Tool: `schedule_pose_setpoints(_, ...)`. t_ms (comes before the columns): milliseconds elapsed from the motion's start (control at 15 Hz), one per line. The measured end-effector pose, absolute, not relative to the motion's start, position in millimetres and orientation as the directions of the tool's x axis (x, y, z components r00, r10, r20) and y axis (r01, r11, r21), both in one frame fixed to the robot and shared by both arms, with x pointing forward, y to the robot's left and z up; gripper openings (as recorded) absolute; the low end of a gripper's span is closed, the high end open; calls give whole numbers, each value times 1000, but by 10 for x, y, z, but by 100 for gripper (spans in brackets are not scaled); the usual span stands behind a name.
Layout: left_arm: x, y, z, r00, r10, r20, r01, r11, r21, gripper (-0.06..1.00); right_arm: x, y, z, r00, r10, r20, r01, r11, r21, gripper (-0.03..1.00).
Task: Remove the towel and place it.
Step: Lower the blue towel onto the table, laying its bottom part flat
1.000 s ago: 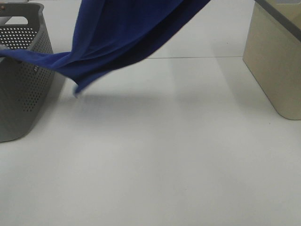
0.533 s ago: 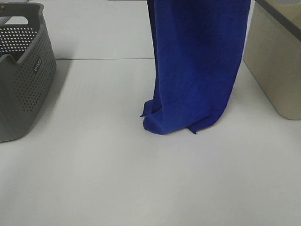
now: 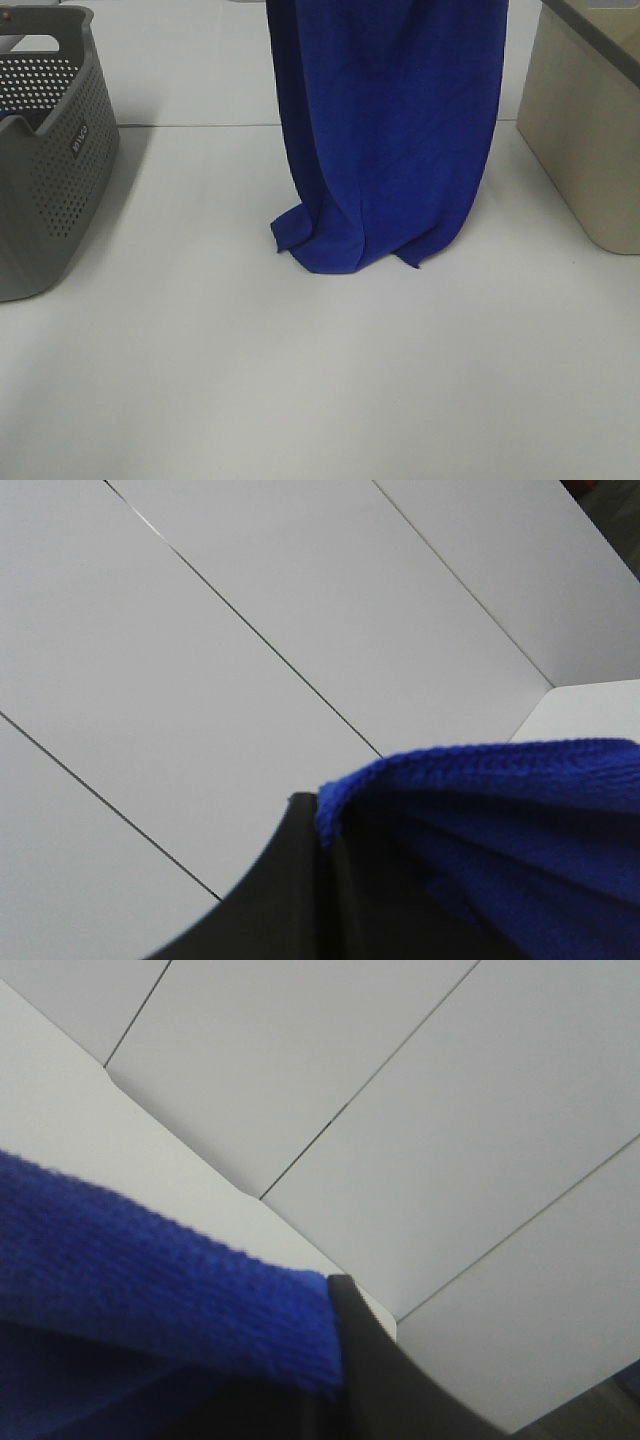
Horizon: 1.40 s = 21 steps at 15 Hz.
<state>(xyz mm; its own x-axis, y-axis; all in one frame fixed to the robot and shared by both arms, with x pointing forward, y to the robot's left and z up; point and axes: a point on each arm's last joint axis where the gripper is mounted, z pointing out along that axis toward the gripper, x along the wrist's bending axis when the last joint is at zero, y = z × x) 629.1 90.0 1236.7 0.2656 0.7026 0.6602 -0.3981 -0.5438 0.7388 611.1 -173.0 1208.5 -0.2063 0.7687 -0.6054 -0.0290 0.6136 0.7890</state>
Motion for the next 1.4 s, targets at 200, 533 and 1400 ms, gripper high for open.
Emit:
schedule_pose_setpoints(200,6450,1040,12322,246,737,630,-427,-501,753,0,6283,-1648,12081,-204,769,-606,-58,608,791,1)
schedule_pose_setpoints(533,6861,1361,12084,197,798,570,-570,-379,729,0,6710,-1686,12053,-188,789,-585,-201,552,809,1)
schedule_pose_setpoints(1400,7533,1390,12171,16,880,475,-605,-370,705,0,7136,-2001,12254,-143,891,-431,-434,335,836,1)
